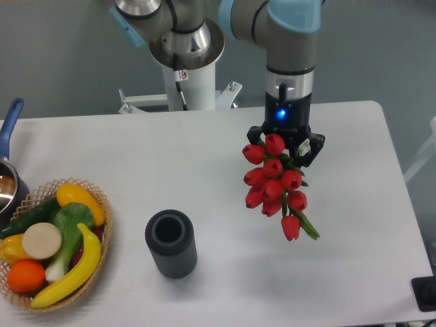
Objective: Place the flowers on the table
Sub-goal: 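Rotate the gripper so the tulip heads hang down toward the table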
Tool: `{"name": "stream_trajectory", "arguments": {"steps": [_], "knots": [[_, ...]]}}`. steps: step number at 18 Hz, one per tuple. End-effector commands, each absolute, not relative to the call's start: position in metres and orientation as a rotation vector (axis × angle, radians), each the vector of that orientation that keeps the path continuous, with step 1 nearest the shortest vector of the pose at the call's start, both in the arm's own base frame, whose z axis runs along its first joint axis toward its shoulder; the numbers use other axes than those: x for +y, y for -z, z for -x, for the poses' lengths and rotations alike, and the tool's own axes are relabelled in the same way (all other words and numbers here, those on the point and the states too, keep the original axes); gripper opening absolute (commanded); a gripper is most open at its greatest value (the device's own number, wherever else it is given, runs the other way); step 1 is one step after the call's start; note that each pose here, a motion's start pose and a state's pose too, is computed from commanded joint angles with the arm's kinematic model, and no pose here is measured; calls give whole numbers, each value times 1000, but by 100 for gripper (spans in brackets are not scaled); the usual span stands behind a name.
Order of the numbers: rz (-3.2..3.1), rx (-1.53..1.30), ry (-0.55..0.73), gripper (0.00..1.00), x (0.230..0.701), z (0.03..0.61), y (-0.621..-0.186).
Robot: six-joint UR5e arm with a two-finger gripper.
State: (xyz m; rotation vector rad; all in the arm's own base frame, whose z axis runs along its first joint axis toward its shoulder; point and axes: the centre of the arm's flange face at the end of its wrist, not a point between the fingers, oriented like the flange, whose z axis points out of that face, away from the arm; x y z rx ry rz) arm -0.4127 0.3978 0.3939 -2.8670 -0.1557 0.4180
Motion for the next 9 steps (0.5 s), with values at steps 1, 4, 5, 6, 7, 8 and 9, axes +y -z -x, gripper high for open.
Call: {"name": "stream_trajectory", "arguments": {"steps": [1, 4, 5, 6, 7, 8, 9], "knots": [[2907, -151, -431, 37, 399, 411, -384], [3018, -138, -436, 37, 407, 413, -347], [3049, -130, -429, 37, 410, 415, -334], [3074, -120, -417, 37, 415, 415, -322], [3096, -102, -402, 37, 421, 413, -310], [3118, -94, -396, 37, 424, 411, -301], [3132, -76, -380, 37, 428, 406, -292]]}}
